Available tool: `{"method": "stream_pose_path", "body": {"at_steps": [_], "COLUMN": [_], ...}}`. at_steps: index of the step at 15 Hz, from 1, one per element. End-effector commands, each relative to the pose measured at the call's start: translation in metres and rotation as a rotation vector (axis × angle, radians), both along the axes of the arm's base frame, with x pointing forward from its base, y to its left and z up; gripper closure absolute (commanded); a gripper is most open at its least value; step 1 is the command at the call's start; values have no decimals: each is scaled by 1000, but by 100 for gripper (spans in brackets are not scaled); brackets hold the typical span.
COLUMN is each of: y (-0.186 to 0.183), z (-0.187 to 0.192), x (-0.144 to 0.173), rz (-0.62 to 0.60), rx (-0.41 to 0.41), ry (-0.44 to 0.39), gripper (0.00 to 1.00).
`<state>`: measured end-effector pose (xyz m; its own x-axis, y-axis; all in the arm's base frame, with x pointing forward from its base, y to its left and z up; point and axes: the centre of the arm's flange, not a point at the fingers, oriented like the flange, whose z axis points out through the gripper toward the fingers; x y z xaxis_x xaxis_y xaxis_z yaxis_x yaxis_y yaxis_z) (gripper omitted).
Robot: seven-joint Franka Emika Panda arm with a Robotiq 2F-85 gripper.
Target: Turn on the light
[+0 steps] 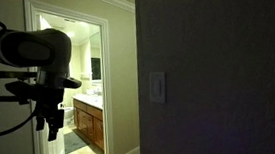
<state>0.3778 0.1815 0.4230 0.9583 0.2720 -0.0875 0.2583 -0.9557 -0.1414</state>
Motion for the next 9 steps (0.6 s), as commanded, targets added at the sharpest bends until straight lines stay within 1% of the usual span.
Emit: {"method": "stream_pose_path", "body": {"at_steps": [1,5,9], "y": [0,0,-17], "z": [0,0,0], "x": [0,0,12], "rz": [0,0,-42], "rx": [0,0,-33], "ry": [0,0,-28], "gripper": [0,0,0]}}
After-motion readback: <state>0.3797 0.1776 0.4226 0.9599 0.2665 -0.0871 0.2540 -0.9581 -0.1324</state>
